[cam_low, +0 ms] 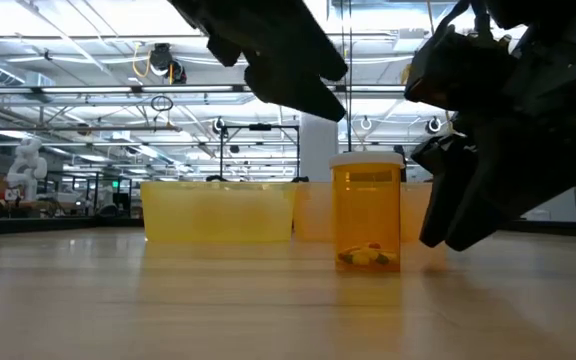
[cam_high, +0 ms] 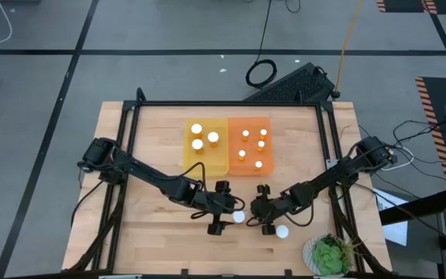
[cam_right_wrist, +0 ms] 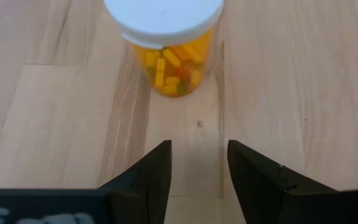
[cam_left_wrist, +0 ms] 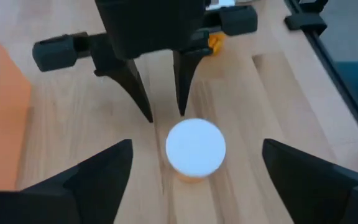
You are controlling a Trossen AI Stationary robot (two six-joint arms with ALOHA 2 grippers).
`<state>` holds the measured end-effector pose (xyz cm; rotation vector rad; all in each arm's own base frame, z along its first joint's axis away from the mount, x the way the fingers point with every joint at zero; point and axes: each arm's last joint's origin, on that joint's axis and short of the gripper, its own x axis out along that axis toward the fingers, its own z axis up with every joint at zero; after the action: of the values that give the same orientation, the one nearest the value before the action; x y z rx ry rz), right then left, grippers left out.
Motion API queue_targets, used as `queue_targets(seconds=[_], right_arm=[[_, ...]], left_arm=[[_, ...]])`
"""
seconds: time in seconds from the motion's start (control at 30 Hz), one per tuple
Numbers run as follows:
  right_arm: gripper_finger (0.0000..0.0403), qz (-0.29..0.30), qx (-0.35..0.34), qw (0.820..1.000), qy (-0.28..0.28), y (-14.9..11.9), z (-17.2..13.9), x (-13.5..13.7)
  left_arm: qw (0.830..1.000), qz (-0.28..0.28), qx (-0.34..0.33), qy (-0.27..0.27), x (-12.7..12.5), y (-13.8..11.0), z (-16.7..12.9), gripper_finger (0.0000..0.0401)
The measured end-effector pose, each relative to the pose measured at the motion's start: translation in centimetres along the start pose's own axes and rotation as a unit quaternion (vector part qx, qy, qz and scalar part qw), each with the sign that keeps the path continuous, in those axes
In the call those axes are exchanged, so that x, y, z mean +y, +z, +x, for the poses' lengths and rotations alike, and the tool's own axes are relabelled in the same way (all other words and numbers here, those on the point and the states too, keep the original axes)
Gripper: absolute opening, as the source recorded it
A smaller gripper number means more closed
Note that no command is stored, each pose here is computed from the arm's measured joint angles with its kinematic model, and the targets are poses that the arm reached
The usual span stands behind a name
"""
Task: Pick and place medicine bottles into bin by pill shape (circle, oval)
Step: Put the large orange pill bottle into the yellow bin
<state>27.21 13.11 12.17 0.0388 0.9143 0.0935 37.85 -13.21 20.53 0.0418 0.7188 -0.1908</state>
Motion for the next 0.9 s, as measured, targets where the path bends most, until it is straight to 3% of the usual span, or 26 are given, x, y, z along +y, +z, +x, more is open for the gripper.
queue_targets(seconds=[0.2,0.9], right_arm=[[0.0148,0.002,-0.005,1.000,-0.009,0.1,0.0,-0.1],[0.0148,0.005,-0.009,1.000,-0.013,0.1,0.0,-0.1]], left_arm=[[1.000,-0.003,0.006,-0.001,-0.1,-0.8,1.8,0.0398],[1.000,0.015,0.003,0.004,-0.1,-1.9,4.1,0.0389]])
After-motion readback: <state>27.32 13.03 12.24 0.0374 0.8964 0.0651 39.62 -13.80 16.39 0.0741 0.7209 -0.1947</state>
